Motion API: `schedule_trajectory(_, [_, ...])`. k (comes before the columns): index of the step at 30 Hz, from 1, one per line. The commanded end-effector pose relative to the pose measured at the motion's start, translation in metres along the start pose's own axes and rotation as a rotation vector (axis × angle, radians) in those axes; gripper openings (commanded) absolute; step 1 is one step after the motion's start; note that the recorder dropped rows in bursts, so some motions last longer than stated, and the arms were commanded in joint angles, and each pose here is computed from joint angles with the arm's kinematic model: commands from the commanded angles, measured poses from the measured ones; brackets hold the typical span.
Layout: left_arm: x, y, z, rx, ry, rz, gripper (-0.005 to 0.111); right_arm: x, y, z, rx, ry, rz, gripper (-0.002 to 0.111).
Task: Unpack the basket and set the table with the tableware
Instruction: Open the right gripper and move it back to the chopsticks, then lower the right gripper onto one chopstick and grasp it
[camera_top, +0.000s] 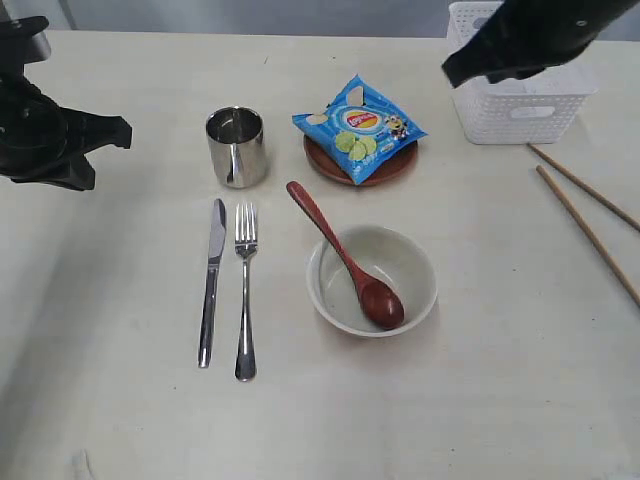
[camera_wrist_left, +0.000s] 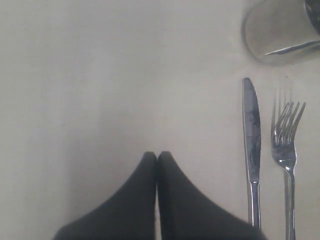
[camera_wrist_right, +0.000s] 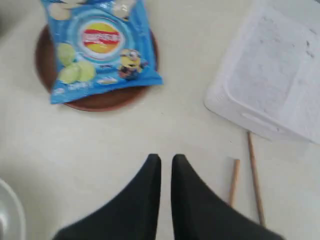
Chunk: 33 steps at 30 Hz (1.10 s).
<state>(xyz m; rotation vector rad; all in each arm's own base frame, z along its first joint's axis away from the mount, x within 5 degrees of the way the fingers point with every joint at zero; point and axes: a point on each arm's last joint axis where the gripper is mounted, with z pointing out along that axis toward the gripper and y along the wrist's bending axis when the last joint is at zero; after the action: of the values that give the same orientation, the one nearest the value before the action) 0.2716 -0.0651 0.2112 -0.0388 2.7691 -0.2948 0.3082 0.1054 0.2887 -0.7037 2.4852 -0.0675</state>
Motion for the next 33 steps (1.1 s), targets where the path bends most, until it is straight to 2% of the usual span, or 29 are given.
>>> schedule_trajectory(1, [0.002, -0.001, 0.001, 0.001, 0.005, 0.008, 0.0, 0.018, -0.032, 0.02, 0.009, 0.092, 0.149, 0.006])
schedule_trajectory(9, [0.002, -0.001, 0.001, 0.003, 0.005, 0.005, 0.0, 0.053, -0.055, 0.077, 0.009, 0.307, 0.212, 0.006])
schedule_trajectory(13, [0.002, -0.002, 0.001, 0.012, 0.002, -0.006, 0.0, 0.068, -0.068, 0.093, 0.013, 0.379, 0.281, 0.007])
schedule_trajectory(15, [0.002, -0.002, 0.001, 0.016, 0.002, -0.003, 0.0, 0.077, -0.078, 0.097, 0.017, 0.415, 0.323, 0.016])
schedule_trajectory(16, [0.001, -0.002, 0.001, 0.016, 0.0, -0.002, 0.0, 0.082, -0.083, 0.099, 0.015, 0.434, 0.366, 0.025])
schedule_trajectory(18, [0.001, -0.002, 0.001, 0.016, 0.0, -0.002, 0.0, 0.09, -0.08, 0.101, 0.007, 0.452, 0.374, 0.033])
schedule_trajectory(24, [0.002, -0.002, 0.001, 0.016, 0.002, 0.012, 0.0, 0.118, -0.072, 0.109, 0.04, 0.523, 0.346, 0.033])
schedule_trajectory(33, [0.002, -0.003, 0.001, 0.021, 0.002, 0.005, 0.0, 0.116, -0.075, 0.112, 0.07, 0.491, 0.334, 0.033])
